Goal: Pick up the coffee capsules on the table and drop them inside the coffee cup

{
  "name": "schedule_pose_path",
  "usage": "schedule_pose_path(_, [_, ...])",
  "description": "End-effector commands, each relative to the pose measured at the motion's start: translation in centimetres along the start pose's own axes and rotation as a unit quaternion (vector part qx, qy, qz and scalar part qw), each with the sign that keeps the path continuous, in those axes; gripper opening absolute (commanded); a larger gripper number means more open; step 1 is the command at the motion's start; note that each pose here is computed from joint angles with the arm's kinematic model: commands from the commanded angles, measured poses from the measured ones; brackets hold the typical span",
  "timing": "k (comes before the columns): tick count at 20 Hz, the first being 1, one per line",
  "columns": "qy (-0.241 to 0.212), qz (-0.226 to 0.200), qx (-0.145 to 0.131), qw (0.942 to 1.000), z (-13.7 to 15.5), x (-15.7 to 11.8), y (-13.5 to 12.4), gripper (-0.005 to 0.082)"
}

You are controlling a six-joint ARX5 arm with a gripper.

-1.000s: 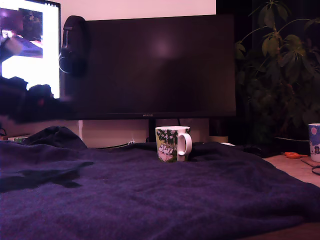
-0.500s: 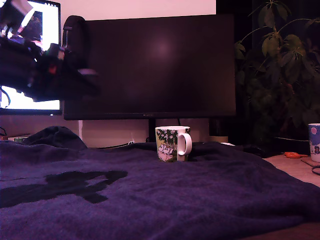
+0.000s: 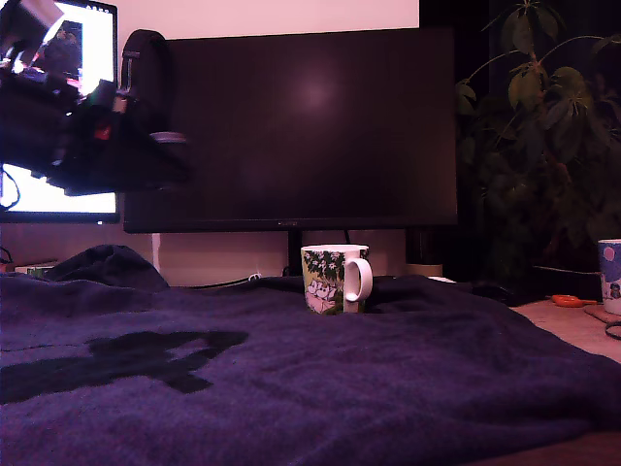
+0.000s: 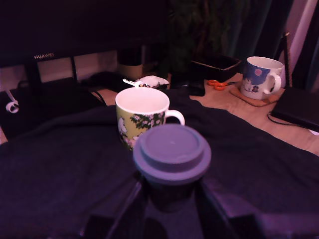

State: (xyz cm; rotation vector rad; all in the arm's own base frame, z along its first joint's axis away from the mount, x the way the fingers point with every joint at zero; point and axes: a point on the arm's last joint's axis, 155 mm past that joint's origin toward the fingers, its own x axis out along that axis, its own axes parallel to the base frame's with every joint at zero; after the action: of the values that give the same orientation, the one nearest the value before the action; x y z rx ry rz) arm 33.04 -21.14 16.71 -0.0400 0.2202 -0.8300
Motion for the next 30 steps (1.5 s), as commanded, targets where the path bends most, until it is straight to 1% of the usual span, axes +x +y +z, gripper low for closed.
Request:
schedule_pose_path(1, [-0.016, 0.003, 0.006, 0.9998, 1.6, 0.5, 0.0, 0.0178])
schedule_pose_path(5, [-0.02, 0.008, 0.01, 0.9997, 2.6, 2.1, 0.3, 0.0178])
schedule_pose_path(10, [-0.022, 0.004, 0.016, 0.9996, 4.3, 4.9, 1.3, 0.0178])
schedule_pose_path(14, [-0.001, 0.003, 0.006, 1.0, 5.0, 7.4, 2.3, 0.0178])
schedule_pose_path(17, [0.012, -0.008, 0.002, 0.9999, 5.5, 9.4, 2.3, 0.0178])
schedule_pose_path(20, [0.024, -0.026, -0.001, 0.9994, 5.8, 11.3, 1.8, 0.0178])
schedule_pose_path(25, [0.049, -0.041, -0.005, 0.9979, 5.7, 14.3, 1.1, 0.0178])
schedule_pose_path(29, [0.082, -0.049, -0.016, 0.9953, 5.0, 16.4, 0.9, 0.0178])
schedule_pose_path(30, [0.089, -0.051, -0.014, 0.9946, 4.8, 16.8, 0.8, 0.0178])
